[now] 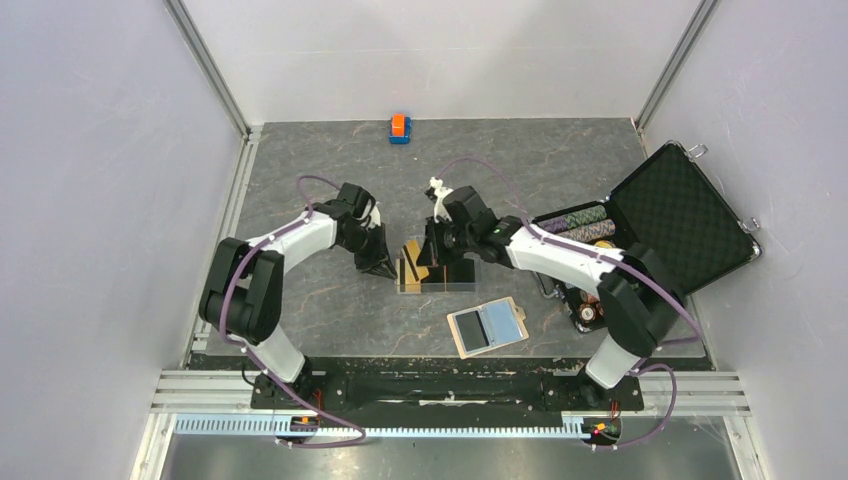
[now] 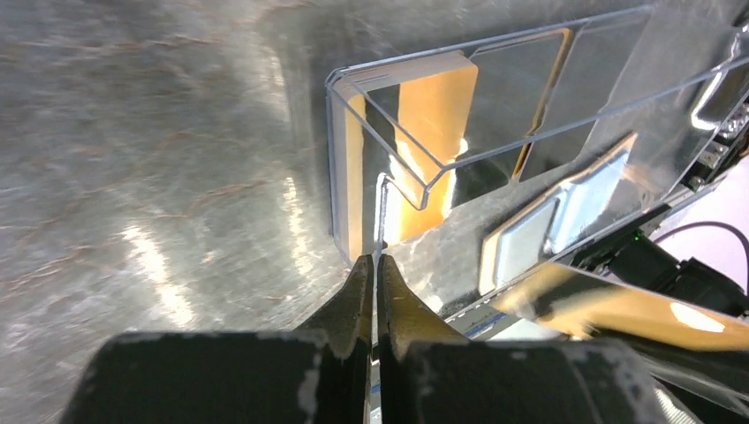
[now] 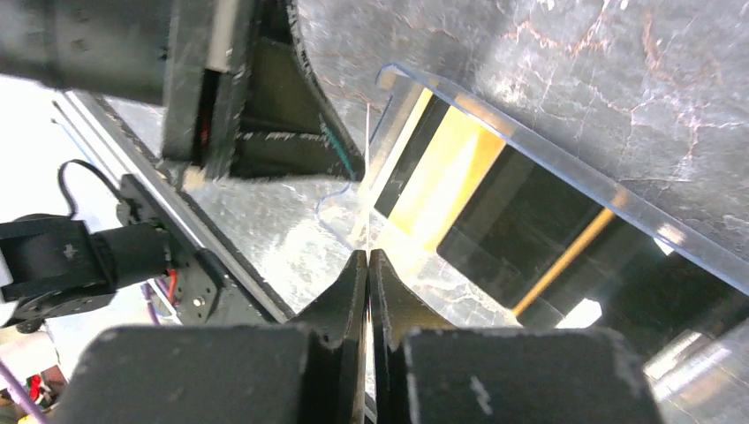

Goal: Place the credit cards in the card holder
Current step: Pick up the credit card from the storage box, then insert the credit card into the card holder.

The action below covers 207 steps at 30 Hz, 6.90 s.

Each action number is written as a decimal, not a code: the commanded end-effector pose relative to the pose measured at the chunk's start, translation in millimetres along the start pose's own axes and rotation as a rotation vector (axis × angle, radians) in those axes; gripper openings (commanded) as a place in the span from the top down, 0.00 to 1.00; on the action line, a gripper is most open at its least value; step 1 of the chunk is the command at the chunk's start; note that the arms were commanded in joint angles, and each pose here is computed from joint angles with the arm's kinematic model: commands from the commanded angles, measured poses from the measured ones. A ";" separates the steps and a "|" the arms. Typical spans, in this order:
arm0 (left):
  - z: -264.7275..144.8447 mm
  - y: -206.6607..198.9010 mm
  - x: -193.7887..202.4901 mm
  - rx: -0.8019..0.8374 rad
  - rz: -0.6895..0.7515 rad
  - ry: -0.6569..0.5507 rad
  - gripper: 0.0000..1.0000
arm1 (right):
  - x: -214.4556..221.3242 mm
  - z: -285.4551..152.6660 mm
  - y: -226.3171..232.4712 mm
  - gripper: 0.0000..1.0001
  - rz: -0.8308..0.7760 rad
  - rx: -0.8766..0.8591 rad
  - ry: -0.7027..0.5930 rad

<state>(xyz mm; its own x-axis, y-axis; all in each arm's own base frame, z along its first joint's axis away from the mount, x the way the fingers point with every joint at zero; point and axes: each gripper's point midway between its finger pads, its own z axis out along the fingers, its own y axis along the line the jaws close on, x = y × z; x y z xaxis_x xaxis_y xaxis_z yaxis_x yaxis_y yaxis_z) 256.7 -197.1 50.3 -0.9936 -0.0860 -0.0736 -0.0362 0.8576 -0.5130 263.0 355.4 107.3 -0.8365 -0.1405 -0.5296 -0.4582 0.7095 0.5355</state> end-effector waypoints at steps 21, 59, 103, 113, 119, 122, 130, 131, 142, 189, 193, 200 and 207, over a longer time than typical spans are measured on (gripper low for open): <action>-106.8 -52.2 -8.2 0.251 0.074 -0.389 0.51 | -9.2 -89.3 -4.9 1.00 0.097 -0.274 -0.201; -84.9 -159.9 71.5 0.869 0.120 -0.243 0.68 | 27.6 -125.5 28.4 1.00 0.242 -0.635 -0.231; 13.8 -99.9 138.8 0.390 0.107 0.003 0.98 | 179.6 -106.0 -127.6 0.26 0.267 0.182 0.161; 20.6 -103.6 136.6 0.410 0.088 -0.004 0.98 | 189.8 -98.6 -95.5 0.28 0.362 0.035 0.138; 29.1 -103.8 133.4 0.404 0.114 -0.022 0.98 | 192.0 -94.4 -85.2 0.27 0.391 -0.008 0.128; 35.4 -106.7 133.4 0.414 0.138 -0.020 0.98 | 193.8 -93.5 -84.4 0.27 0.395 -0.016 0.131; 50.2 -104.5 135.7 0.393 0.165 0.014 0.98 | 193.9 -92.8 -85.7 0.27 0.382 -0.012 0.133; 50.8 -104.9 136.0 0.395 0.167 0.015 0.98 | 193.7 -92.9 -85.7 0.27 0.379 -0.013 0.131; 56.1 -109.1 142.2 0.454 0.142 0.037 0.98 | 196.2 -92.3 -86.4 0.27 0.372 -0.015 0.141; 72.3 -102.0 152.3 0.319 0.084 0.067 0.98 | 198.1 -90.3 -87.1 0.27 0.360 -0.027 0.138; 75.2 -100.5 150.4 0.296 0.069 0.061 0.98 | 200.5 -90.3 -86.0 0.27 0.374 -0.039 0.133; 80.6 -105.3 156.1 0.272 0.089 0.101 0.98 | 202.4 -90.1 -84.5 0.27 0.387 -0.053 0.130; 78.4 -105.1 161.8 0.191 0.138 0.126 0.83 | 201.2 -89.7 -84.1 0.27 0.387 -0.053 0.130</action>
<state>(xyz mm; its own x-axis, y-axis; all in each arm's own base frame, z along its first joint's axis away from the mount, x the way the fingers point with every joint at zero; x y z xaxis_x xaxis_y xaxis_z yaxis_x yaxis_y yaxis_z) 107.4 -343.2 31.2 -0.9964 0.0809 -0.0261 0.0745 0.6839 -0.7258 121.6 216.6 36.2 -0.9645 0.0558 -0.2582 -0.1627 0.6448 0.7469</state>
